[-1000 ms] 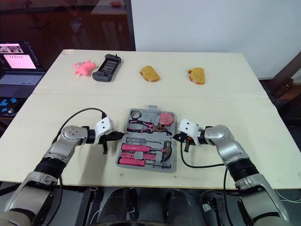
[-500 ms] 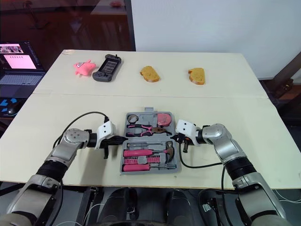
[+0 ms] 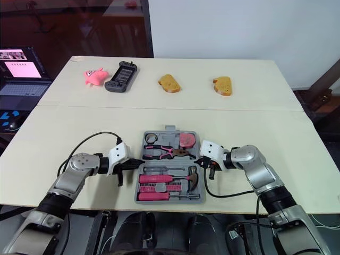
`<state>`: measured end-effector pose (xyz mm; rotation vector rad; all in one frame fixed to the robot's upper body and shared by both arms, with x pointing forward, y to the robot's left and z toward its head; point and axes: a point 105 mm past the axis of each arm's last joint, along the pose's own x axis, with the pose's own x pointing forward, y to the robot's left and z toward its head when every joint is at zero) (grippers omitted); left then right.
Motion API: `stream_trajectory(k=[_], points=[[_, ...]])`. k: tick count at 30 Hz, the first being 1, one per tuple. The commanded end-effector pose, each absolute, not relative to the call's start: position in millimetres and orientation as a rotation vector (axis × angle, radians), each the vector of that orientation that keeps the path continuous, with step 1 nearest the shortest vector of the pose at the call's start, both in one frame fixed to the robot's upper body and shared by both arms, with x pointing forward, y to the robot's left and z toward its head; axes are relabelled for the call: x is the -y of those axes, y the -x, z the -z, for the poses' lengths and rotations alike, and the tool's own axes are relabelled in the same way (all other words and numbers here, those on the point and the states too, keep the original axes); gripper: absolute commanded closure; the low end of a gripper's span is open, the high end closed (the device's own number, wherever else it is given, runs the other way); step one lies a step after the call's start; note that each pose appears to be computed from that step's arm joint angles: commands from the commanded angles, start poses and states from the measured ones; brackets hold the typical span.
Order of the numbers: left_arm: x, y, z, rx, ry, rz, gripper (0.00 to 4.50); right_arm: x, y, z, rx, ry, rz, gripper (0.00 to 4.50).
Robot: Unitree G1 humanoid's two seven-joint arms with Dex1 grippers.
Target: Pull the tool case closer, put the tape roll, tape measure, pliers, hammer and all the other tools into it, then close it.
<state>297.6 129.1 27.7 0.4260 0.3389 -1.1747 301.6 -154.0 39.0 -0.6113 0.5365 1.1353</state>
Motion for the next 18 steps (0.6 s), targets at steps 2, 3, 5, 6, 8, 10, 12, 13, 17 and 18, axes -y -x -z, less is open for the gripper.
stream_trajectory(k=[2,3,5,6,8,10,12,13,17,18], points=[[-107.7,-284.5,-26.8,-0.324,-0.409,1.244,4.5,135.2,-286.0,-40.3,-0.516,0.582,-1.227,4.44],[-108.3,-284.1,-26.3,-0.329,-0.405,1.237,4.5,135.3,-285.0,-39.9,-0.52,0.578,-1.226,4.44],[-109.3,-283.6,-25.4,-0.336,-0.404,1.228,4.5,135.3,-283.6,-38.7,-0.527,0.573,-1.225,4.44],[-109.7,-283.1,-25.1,-0.338,-0.407,1.225,4.5,135.3,-282.7,-38.2,-0.53,0.57,-1.226,4.44],[-110.5,-282.2,-24.3,-0.343,-0.408,1.22,4.5,133.8,-280.7,-36.9,-0.534,0.56,-1.228,4.44],[-111.2,-281.9,-23.9,-0.347,-0.41,1.216,4.5,132.4,-278.6,-36.0,-0.54,0.552,-1.232,4.44],[-111.7,-281.6,-23.6,-0.348,-0.413,1.216,4.5,131.3,-276.8,-35.2,-0.549,0.544,-1.236,4.44],[-111.8,-281.0,-23.2,-0.352,-0.412,1.22,4.5,131.0,-276.9,-34.9,-0.55,0.541,-1.235,4.44],[-111.9,-278.9,-22.0,-0.361,-0.416,1.234,4.5,132.4,-277.6,-34.1,-0.56,0.542,-1.228,4.44],[-113.3,-279.6,-21.0,-0.364,-0.424,1.232,4.5,133.2,-277.6,-33.3,-0.565,0.543,-1.228,4.44]])
